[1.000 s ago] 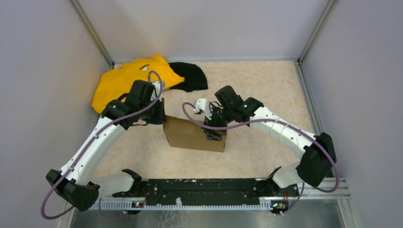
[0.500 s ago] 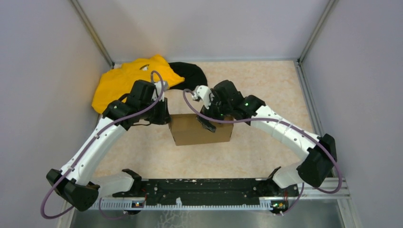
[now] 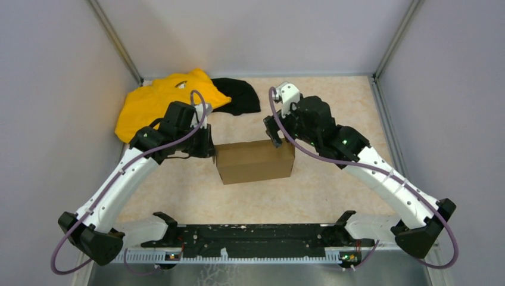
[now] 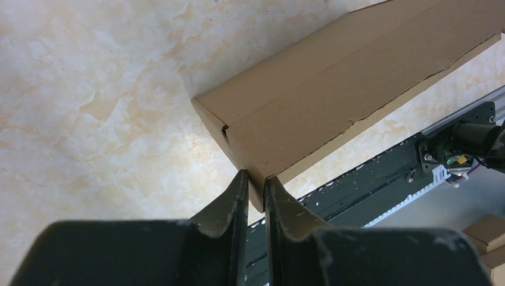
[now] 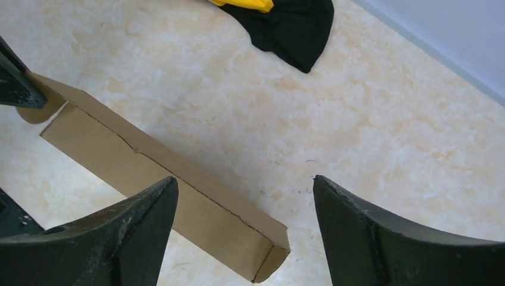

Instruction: Fold the paper box

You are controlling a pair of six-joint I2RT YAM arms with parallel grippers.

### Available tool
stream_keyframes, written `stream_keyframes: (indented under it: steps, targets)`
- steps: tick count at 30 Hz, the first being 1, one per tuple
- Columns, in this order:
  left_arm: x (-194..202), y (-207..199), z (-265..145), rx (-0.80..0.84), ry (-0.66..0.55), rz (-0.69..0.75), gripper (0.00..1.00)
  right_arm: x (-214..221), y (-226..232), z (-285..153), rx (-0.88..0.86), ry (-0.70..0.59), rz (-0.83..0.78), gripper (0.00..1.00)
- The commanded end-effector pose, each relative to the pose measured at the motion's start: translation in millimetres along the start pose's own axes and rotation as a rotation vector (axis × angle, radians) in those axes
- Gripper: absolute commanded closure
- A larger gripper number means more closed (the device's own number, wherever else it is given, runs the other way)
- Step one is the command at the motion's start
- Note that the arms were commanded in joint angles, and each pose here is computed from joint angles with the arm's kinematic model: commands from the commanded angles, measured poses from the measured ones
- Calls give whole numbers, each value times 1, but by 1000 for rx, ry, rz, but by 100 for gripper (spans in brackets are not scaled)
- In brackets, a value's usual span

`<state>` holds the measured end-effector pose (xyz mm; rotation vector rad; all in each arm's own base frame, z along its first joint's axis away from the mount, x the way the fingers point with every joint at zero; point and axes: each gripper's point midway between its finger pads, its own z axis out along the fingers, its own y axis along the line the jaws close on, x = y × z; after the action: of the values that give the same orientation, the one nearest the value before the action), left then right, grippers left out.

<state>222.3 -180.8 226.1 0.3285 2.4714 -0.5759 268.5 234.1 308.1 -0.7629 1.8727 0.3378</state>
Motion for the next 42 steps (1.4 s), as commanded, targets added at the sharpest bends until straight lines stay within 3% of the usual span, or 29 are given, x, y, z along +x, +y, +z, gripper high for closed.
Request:
stream_keyframes:
  steps: [1,5,16,18,24,42]
  targets:
    - [-4,-7,-2,33,-31,-8,80,-9,8,-14,0,-12,124,23]
    - [-6,-7,-1,28,-35,-10,80,-3,42,-12,-64,17,154,35]
    - [-7,-5,1,17,-27,-11,79,33,96,10,13,85,137,40]
    - [-7,-5,2,12,-24,-15,79,41,97,16,46,92,147,42]
    - [-11,-5,3,1,-20,-35,80,53,97,33,133,94,187,63]
    - [-20,-14,3,12,-17,-117,80,76,93,45,203,120,218,74]
